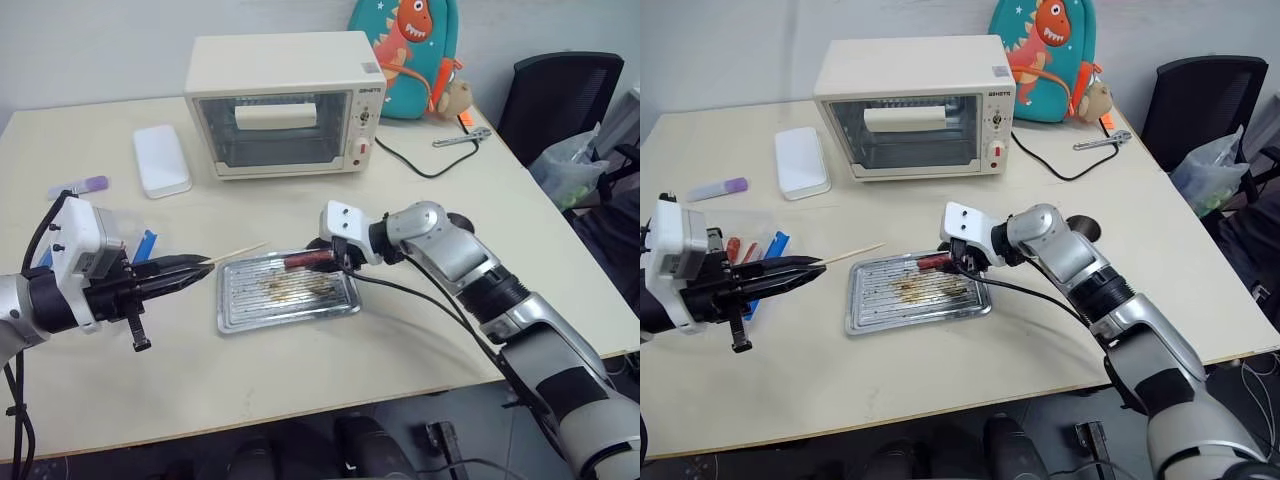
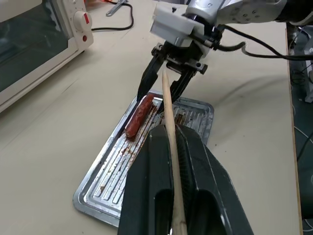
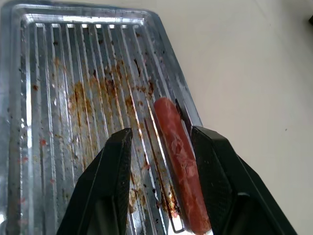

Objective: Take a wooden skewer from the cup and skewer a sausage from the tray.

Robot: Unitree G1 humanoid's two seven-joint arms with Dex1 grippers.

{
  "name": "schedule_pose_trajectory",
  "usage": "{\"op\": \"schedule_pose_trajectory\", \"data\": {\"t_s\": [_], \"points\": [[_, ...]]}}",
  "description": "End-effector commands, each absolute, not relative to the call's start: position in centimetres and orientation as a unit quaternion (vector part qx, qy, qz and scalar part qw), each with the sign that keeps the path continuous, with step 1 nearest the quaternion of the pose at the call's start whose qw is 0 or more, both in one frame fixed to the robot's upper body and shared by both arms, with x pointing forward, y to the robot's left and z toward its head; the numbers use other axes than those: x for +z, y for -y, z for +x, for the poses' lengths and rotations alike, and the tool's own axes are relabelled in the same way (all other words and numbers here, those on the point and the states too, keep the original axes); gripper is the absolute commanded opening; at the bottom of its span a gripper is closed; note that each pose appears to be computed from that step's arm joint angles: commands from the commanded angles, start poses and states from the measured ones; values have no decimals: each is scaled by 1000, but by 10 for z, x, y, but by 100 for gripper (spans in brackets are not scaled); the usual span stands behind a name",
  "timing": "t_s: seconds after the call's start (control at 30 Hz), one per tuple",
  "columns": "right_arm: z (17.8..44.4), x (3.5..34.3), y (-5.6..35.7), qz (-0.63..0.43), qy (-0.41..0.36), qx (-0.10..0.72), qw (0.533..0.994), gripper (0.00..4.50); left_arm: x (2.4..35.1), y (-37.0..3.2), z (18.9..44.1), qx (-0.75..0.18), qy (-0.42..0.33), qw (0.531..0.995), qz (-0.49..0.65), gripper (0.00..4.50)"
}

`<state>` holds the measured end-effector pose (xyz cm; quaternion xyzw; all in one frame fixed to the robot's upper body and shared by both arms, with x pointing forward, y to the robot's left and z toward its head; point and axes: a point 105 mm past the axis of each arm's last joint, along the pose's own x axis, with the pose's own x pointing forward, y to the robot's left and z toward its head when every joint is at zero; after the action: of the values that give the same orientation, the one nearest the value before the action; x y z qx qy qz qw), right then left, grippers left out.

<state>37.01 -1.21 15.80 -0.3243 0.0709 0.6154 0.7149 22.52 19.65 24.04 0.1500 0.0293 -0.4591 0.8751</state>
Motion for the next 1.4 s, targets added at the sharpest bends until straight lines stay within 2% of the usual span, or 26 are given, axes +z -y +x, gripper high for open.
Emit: {"op": "schedule_pose_trajectory", "data": {"t_s": [0.03,0.37,0.63,1.03,1.17,1.4], "points": [[381,168,8,-326,-56,610,720,197,246,-195,220,-455,-17,875,162,0],[390,159,2,-318,-63,607,726,197,250,-196,223,-453,-16,876,167,0],[388,156,-8,-281,-79,618,730,197,252,-195,226,-455,-14,874,172,0],[384,148,-14,-291,-87,629,716,197,253,-194,229,-452,-6,875,174,0],[383,146,-13,-290,-89,630,715,122,253,-194,230,-451,-3,875,175,0],[382,142,-12,-286,-90,629,717,122,253,-193,233,-451,1,875,175,0]]}}
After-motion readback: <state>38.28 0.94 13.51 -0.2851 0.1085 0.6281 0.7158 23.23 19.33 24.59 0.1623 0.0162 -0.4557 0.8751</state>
